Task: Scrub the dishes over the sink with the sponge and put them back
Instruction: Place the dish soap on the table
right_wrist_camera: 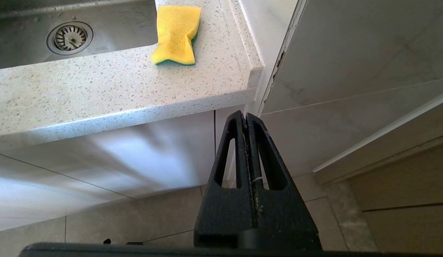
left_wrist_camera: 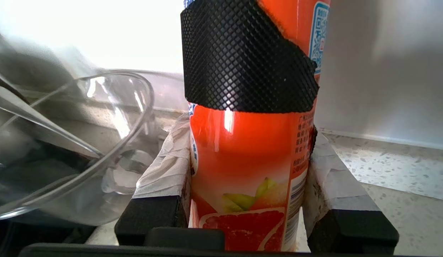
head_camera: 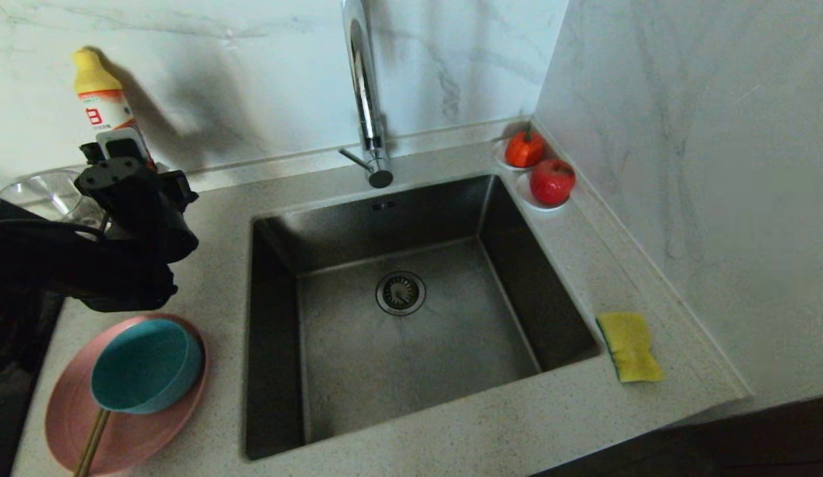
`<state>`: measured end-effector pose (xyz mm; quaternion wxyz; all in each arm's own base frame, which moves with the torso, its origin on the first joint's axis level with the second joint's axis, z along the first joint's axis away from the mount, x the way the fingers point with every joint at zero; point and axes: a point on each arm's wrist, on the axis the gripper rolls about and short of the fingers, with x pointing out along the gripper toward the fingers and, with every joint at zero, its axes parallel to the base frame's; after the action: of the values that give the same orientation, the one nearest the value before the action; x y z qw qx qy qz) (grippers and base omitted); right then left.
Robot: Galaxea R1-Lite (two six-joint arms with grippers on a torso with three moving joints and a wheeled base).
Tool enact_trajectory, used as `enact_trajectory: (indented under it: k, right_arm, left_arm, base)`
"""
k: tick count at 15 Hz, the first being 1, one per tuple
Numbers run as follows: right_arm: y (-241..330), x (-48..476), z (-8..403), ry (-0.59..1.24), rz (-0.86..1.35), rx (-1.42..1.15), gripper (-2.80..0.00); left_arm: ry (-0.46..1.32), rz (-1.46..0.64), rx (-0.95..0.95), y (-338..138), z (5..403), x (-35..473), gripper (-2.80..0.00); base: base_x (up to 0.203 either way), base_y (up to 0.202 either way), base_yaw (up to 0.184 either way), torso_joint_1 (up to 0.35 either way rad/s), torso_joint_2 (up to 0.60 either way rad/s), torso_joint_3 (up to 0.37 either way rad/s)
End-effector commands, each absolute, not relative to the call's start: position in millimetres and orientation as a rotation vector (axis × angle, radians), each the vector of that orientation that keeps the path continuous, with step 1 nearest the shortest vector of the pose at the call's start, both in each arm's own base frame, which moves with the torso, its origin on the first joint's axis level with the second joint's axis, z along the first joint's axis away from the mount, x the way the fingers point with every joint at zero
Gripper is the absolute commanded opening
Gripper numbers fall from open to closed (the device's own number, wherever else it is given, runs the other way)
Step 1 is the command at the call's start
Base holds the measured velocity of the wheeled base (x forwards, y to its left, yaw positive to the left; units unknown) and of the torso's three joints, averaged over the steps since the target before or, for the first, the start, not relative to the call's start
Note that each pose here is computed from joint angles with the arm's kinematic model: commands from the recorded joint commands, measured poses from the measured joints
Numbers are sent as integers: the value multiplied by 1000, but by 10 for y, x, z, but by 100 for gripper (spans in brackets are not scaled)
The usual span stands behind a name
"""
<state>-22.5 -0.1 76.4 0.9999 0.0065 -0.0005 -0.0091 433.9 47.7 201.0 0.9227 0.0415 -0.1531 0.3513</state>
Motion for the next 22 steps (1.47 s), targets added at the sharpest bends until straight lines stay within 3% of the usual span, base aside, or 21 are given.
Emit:
enact_trajectory:
  k: [1,22]
  right_arm:
    - [-1,-225,767,-2,-18,14,-280]
    - [-1,-223,763,0,-18,13,-280]
  left_arm:
    - [-318,729,84,497,1941,4427,-280]
    - [-496,846,38,560,1852,4685,-280]
  base:
    - [0,0,0,0,0,0]
    - [0,0,0,0,0,0]
